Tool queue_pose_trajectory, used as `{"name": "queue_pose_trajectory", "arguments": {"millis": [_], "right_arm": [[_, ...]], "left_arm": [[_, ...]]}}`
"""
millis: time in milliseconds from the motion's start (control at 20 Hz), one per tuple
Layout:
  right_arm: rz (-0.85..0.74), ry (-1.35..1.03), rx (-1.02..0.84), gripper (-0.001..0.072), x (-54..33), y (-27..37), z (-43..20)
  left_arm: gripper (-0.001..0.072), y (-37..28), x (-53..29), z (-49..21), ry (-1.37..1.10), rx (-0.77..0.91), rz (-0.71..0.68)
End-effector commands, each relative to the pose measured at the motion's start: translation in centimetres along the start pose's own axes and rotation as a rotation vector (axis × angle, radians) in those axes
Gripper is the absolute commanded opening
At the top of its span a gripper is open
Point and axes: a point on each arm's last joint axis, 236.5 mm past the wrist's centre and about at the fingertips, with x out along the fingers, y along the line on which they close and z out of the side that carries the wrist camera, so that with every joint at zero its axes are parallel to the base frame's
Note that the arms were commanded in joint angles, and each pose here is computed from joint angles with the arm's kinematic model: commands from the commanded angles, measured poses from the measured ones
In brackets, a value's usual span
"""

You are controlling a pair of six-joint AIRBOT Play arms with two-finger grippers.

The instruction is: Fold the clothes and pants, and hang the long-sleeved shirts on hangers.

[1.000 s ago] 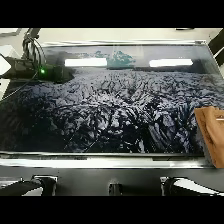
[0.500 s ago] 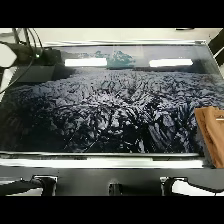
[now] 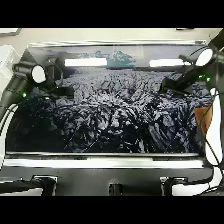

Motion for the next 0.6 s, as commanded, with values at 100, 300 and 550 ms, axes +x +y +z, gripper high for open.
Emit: {"name": "queue_pose_trajectory", "arguments": {"millis": [100, 300, 550], "right_arm": [[-0.074, 0.03, 0.007, 0.069, 1.4, -1.1, -0.8], [-0.111, 0.027, 0.006, 0.069, 1.4, -1.9, -0.7], [-0.111, 0.028, 0.006, 0.069, 1.4, -1.9, -0.7]], "left_arm": [[0.0712, 1.0, 1.5, -0.6, -0.011, 0.031, 0.035], [0.0712, 2.2, 1.4, -0.2, -0.023, 0.075, 0.087], [0.0712, 2.2, 1.7, -0.3, -0.016, 0.075, 0.087]]}}
